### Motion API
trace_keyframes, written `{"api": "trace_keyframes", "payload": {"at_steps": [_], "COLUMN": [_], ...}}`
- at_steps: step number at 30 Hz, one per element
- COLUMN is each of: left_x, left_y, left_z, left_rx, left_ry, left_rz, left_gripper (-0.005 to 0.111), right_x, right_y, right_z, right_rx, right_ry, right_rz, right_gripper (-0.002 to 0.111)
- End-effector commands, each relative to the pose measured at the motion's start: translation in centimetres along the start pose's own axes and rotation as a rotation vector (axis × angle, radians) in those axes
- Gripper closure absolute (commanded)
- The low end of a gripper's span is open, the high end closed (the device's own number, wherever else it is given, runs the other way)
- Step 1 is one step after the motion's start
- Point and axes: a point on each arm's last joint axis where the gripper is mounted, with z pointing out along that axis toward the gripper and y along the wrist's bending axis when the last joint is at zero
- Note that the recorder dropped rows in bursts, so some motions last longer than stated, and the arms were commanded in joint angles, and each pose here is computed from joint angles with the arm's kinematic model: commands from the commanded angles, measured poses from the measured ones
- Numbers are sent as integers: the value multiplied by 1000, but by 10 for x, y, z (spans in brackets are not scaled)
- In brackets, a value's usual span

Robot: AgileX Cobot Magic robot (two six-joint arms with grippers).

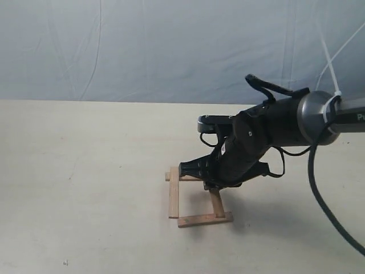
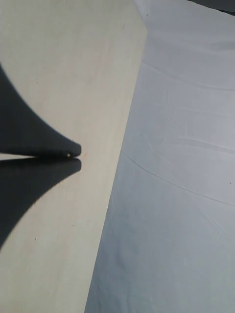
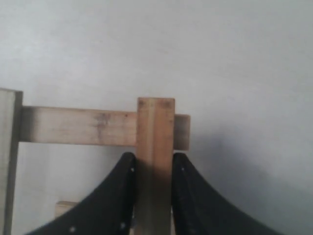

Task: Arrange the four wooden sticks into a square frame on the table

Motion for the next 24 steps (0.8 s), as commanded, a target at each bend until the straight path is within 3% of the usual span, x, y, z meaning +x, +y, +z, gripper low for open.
{"api": "trace_keyframes", "payload": {"at_steps": [1, 13, 20, 24], "left_x": [1, 1, 1, 1], "left_y": [0, 0, 0, 0], "left_z": [0, 0, 0, 0], "left_rx": [5, 5, 5, 5], "left_ry": [2, 2, 2, 2], "left_rz": [5, 5, 5, 5], "left_gripper": [107, 107, 107, 107], "right_x": [1, -2, 2, -23], "right_y": [-5, -9, -10, -2], "right_z": [12, 14, 36, 20], "right_rx": [56, 107, 109, 141], "right_ry": [-10, -45, -13, -27], "right_rz": [-14, -35, -10, -6], "right_gripper": [109, 109, 109, 109]}}
